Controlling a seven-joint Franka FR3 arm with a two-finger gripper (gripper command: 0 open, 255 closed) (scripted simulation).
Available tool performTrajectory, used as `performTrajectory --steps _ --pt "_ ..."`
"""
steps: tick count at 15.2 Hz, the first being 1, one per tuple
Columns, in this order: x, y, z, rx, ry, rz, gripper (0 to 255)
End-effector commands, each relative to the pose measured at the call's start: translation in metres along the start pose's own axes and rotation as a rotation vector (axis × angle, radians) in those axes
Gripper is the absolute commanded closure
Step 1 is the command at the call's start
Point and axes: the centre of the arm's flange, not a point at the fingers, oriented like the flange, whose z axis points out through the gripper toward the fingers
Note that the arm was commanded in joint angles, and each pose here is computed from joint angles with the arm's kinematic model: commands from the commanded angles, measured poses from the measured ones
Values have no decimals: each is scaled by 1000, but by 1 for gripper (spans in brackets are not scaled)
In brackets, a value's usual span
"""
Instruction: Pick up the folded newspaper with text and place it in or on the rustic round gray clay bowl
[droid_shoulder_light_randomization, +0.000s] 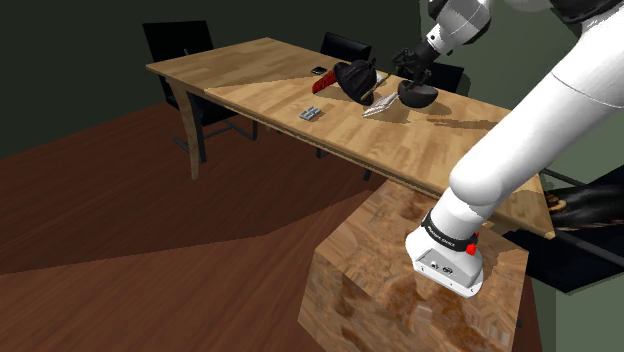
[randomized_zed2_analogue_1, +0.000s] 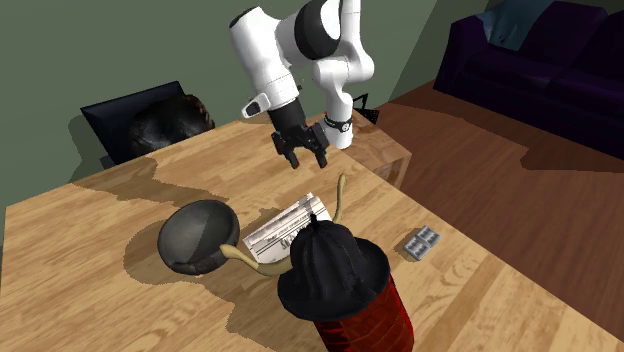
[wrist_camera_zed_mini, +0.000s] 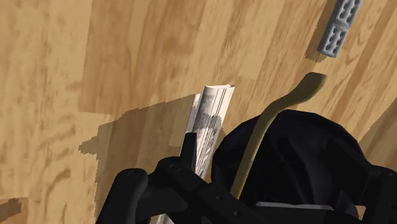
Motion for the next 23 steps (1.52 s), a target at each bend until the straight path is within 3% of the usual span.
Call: performTrajectory --steps 1,7,15,23 --pt "16 22 6 35 16 66 0" --pt "53 95 36 134 57 259 0" --pt "57 91 76 136 57 262 0" --pt "57 91 76 136 57 262 0"
